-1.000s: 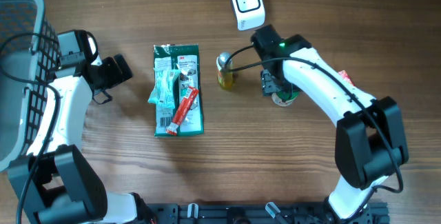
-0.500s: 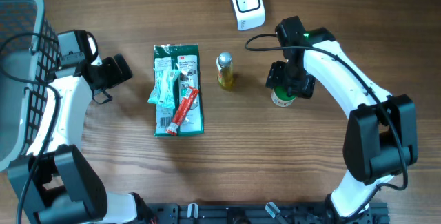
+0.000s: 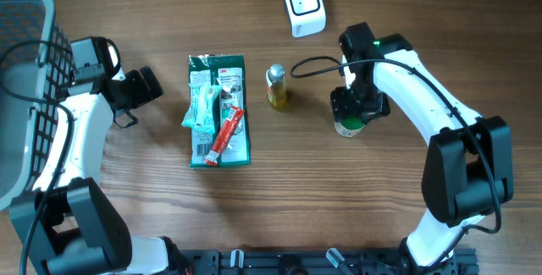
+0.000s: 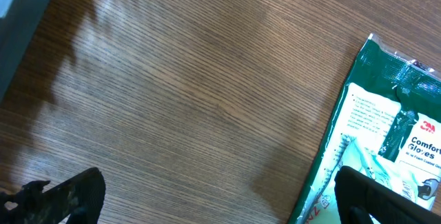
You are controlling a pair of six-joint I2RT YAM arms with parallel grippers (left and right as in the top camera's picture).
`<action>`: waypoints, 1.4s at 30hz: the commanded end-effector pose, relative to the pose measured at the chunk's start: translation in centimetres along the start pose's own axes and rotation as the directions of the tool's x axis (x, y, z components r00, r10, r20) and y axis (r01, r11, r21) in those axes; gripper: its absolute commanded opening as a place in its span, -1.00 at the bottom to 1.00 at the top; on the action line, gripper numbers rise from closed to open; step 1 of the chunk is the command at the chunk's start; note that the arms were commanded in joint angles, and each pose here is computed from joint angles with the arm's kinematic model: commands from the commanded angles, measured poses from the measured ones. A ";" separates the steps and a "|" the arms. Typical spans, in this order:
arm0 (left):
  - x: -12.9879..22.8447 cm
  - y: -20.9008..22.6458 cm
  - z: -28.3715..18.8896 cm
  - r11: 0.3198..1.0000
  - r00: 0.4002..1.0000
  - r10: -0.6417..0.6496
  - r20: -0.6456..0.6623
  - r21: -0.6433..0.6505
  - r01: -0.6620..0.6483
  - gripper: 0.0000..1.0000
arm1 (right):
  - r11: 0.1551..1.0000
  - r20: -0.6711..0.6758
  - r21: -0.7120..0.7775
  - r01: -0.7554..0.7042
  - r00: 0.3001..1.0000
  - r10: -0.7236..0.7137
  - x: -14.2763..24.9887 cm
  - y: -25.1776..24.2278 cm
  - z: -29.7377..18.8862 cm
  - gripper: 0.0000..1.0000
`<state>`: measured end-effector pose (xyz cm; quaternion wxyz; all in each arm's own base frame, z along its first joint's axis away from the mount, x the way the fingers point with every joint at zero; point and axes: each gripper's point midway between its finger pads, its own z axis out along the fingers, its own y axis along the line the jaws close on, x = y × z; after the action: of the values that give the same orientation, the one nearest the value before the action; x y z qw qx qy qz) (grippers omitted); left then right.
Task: Scan the item barcode
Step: 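Reach the right gripper down and grasp the green tin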
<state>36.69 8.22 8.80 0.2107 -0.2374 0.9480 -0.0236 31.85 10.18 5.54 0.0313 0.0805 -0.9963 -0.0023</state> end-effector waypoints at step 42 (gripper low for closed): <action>0.1 0.0 0.2 1.000 1.000 0.008 -0.007 0.005 -0.008 1.00 | 0.999 0.116 0.027 0.029 0.993 -0.032 -2.6 0.4 -0.2 0.49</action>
<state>36.69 8.22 8.80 0.2107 -0.2374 0.9480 -0.0236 34.04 11.21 5.57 -0.0180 0.0656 -0.9977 -0.0076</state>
